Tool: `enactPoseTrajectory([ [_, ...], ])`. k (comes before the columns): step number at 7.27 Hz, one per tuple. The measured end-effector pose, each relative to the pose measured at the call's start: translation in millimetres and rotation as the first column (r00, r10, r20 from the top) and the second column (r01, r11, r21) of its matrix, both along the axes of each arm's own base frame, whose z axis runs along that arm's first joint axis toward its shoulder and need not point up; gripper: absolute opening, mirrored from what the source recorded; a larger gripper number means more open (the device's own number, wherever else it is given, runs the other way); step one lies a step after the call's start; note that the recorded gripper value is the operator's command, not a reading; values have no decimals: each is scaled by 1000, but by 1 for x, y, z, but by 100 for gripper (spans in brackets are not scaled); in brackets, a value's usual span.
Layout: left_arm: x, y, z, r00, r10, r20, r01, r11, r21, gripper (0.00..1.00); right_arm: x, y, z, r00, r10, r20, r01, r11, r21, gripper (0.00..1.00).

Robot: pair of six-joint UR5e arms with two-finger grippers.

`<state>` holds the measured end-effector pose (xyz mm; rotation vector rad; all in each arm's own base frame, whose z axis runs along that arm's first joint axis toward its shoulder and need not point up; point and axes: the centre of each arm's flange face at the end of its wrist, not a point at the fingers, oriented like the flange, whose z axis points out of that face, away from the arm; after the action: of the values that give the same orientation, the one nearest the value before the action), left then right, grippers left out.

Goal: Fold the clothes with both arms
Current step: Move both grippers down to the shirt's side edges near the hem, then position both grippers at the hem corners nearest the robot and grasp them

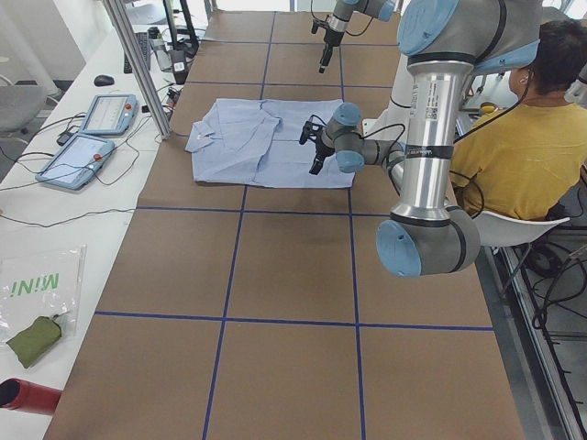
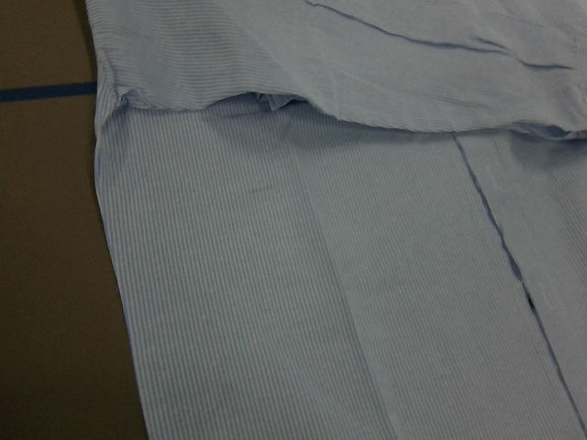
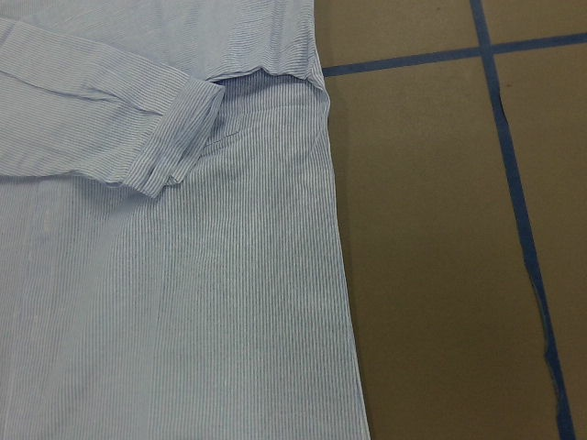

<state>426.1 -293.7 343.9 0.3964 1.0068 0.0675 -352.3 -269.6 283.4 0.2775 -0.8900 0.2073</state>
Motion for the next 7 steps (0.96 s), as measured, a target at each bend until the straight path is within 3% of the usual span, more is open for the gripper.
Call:
enactPoseTrajectory([
  [1, 6, 17, 13, 1000, 5, 11, -4, 999, -47, 100, 0, 0, 0, 1000, 2, -1, -2, 1000, 1, 100],
  [3, 21, 55, 29, 1000, 14, 18, -11, 989, -148, 71, -1, 0, 1, 1000, 5, -2, -5, 1000, 3, 100],
  [4, 27, 69, 33, 1000, 2, 17, 1, 983, -185, 63, -1, 0, 1, 1000, 5, -3, -5, 1000, 4, 100],
  [7, 34, 85, 41, 1000, -12, 28, 18, 974, -225, 63, -1, 0, 0, 1000, 4, -1, -4, 1000, 5, 100],
])
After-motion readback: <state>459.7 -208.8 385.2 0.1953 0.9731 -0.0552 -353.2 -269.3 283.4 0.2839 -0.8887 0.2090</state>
